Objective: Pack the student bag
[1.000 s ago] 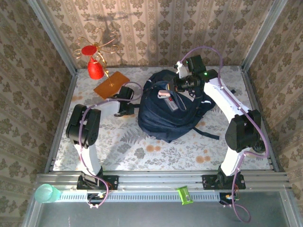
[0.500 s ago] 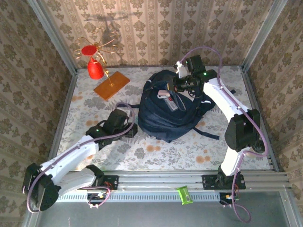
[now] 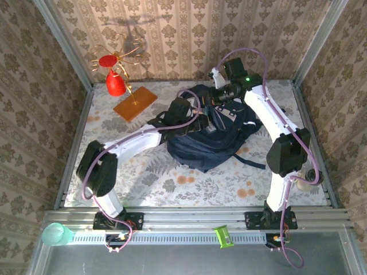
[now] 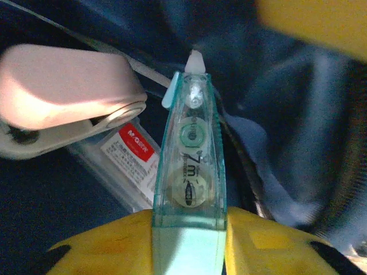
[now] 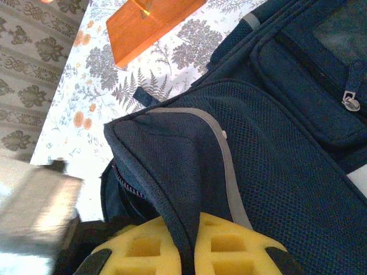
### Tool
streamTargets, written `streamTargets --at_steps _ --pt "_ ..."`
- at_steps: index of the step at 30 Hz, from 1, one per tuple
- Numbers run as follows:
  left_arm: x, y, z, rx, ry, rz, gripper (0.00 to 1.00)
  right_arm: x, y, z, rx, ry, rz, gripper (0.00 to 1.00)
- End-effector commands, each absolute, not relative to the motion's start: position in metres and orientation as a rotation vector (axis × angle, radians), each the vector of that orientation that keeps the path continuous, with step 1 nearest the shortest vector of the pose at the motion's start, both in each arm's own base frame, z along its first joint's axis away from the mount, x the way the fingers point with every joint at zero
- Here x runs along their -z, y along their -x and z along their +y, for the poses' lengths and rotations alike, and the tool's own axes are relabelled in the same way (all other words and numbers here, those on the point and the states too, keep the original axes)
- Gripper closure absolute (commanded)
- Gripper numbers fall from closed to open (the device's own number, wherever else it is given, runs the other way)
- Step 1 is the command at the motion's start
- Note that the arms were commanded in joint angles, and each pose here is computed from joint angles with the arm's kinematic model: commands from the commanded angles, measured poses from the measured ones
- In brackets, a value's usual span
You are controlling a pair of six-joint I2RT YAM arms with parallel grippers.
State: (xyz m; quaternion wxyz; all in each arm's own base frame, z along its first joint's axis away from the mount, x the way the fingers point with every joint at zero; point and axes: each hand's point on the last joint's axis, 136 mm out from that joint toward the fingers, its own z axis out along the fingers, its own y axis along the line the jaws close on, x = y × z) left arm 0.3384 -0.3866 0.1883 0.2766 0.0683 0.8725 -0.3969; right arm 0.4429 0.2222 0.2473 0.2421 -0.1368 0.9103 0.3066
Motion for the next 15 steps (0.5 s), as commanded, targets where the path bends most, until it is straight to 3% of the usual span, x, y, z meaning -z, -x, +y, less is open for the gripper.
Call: streamTargets --at_steps 1,4,6,10,15 --pt "-0.204 -0.352 -0.406 1.158 -0.106 2.281 0.58 -0.291 -0.453 0.227 -0.906 0.422 2.348 1.0" --pt "-0.207 -0.349 -0.418 1.222 -0.173 2.262 0.41 -0.291 -0.455 0.225 -0.901 0.417 2.347 1.0" --pt "-0.212 -0.34 -0.414 1.221 -0.227 2.25 0.35 -0.287 -0.453 0.224 -0.897 0.418 2.357 1.0" --pt "-0.22 -0.315 -0.382 1.175 -0.289 2.231 0.32 -0.274 -0.448 0.217 -0.859 0.401 2.388 1.0" --pt "-0.196 -0.292 -0.289 0.91 -0.151 2.307 0.31 -0.235 -0.415 0.211 -0.84 0.373 2.449 1.0"
